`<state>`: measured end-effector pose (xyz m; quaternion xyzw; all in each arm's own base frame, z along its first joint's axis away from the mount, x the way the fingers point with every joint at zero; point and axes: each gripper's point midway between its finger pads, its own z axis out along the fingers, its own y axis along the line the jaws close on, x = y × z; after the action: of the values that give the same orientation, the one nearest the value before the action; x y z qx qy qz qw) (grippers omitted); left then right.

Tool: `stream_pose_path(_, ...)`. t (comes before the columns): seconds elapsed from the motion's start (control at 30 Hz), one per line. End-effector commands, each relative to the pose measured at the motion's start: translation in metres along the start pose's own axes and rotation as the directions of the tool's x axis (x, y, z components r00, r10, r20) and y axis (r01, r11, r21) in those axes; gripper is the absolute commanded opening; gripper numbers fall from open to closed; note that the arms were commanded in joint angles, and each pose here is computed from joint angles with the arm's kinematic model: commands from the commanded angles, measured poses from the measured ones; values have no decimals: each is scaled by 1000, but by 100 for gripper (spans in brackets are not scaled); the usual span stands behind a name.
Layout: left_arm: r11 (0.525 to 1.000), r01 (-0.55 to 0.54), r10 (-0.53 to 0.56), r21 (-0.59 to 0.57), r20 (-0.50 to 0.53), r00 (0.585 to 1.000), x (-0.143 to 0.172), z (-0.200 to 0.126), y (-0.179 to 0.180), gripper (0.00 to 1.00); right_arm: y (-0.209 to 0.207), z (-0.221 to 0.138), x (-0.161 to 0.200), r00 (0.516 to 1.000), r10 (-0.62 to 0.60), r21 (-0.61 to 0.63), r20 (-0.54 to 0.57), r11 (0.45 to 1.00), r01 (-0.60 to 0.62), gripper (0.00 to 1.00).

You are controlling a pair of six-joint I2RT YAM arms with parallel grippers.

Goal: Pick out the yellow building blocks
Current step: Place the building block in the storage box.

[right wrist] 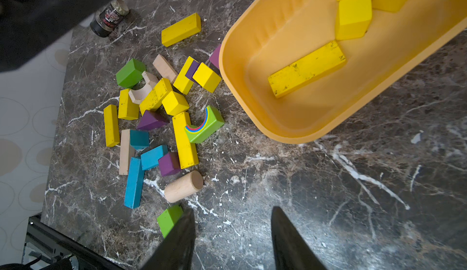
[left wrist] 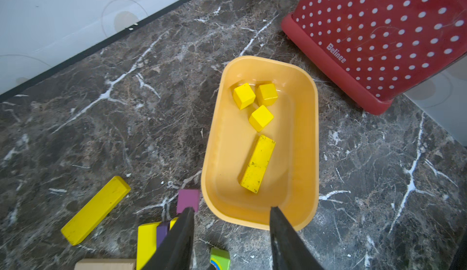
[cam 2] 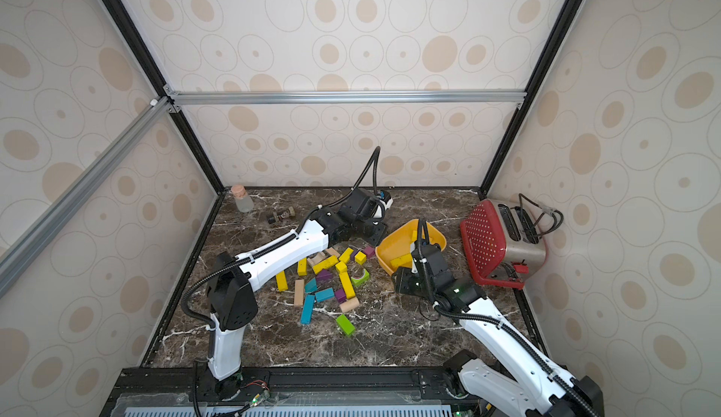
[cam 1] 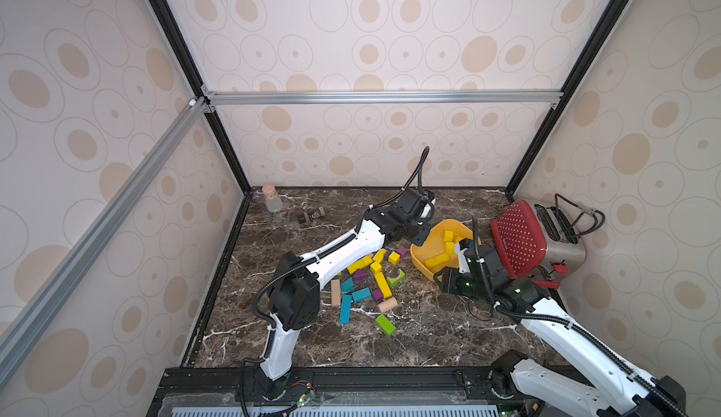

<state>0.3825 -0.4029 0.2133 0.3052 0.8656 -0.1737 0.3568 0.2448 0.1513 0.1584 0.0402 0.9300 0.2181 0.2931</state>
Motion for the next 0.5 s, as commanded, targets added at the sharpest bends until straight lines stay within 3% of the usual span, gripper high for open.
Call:
stream_pose_path(0.0,999,-20,21,-46,18,1000,-1,-18,14,48,17,2,-16,999,-2,-24,44,1000,3,50)
stream_pose_path(0.47,987,28,-31,-157,-17,999,34,-49,63,49,57,40,-24,995,-94,-61,-12,994,94,51)
